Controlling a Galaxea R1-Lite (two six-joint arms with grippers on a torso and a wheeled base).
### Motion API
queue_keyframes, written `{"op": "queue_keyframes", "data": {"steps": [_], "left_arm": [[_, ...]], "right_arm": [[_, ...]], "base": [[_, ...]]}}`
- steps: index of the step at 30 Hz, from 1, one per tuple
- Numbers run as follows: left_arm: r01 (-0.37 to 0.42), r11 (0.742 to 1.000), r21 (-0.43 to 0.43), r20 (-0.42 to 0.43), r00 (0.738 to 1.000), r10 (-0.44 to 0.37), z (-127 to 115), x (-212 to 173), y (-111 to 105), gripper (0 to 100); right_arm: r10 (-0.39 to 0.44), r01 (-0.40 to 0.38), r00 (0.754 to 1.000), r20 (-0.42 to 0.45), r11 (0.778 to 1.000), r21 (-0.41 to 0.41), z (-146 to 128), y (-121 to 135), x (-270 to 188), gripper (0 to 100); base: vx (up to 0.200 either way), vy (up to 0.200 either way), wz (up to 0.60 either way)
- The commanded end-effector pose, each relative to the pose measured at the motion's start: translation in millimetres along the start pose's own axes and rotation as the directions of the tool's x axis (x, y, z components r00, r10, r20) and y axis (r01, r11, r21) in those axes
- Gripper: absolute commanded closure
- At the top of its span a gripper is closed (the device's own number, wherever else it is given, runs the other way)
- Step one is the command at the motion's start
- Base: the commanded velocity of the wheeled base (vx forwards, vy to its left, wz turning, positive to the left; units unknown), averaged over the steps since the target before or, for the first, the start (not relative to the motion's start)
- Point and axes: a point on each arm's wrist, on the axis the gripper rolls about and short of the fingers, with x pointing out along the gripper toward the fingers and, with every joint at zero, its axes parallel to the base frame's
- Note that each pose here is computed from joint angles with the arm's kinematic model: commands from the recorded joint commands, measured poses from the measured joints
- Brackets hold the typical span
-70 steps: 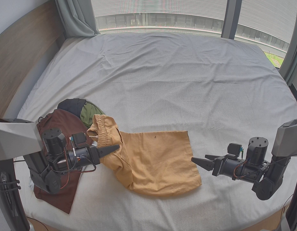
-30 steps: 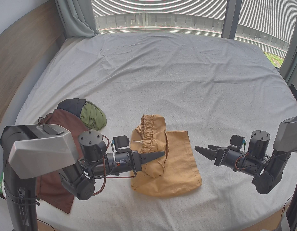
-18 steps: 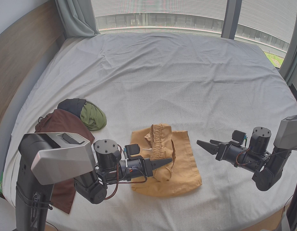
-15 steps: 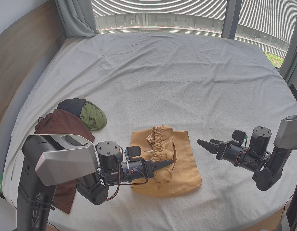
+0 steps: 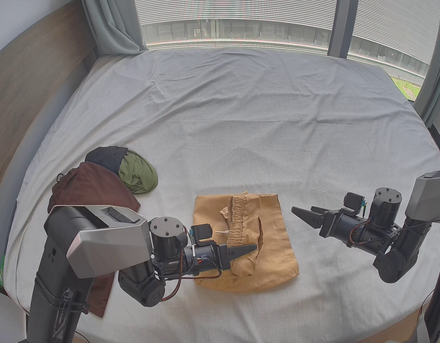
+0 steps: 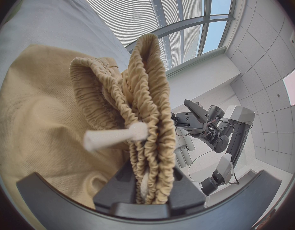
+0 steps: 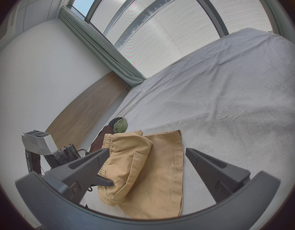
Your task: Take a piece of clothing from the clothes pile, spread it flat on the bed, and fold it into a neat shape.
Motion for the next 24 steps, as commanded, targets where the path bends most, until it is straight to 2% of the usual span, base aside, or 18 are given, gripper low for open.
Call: {"op": "queue_keyframes", "data": {"steps": [1,12,21,24], "left_arm": [[-0.004,1.000,-0.004,-0.004,1.000,0.004,-2.3,0.5,2.6,0],[-0.024,1.000,0.013,0.040,0.999,0.023,5.4,1.2,3.0,0],[-0.058,0.996,0.071,0.091,0.995,0.052,26.2,-23.5,-5.2,0],[-0.080,0.993,0.090,0.112,0.991,0.069,34.1,-35.8,-6.5,0]], "right_arm": [[0.001,-0.001,1.000,-0.001,1.000,0.000,-0.4,-0.1,0.3,0],[0.000,0.000,1.000,-0.007,1.000,0.003,-1.8,0.0,-0.1,0],[-0.013,0.014,0.998,-0.064,1.000,0.021,-18.8,-5.5,5.6,0],[0.006,-0.004,0.996,-0.084,1.000,0.020,-23.8,1.1,7.2,0]], "base": [[0.000,0.000,0.00],[0.000,0.000,0.00],[0.000,0.000,0.00],[0.000,0.000,0.00]]}}
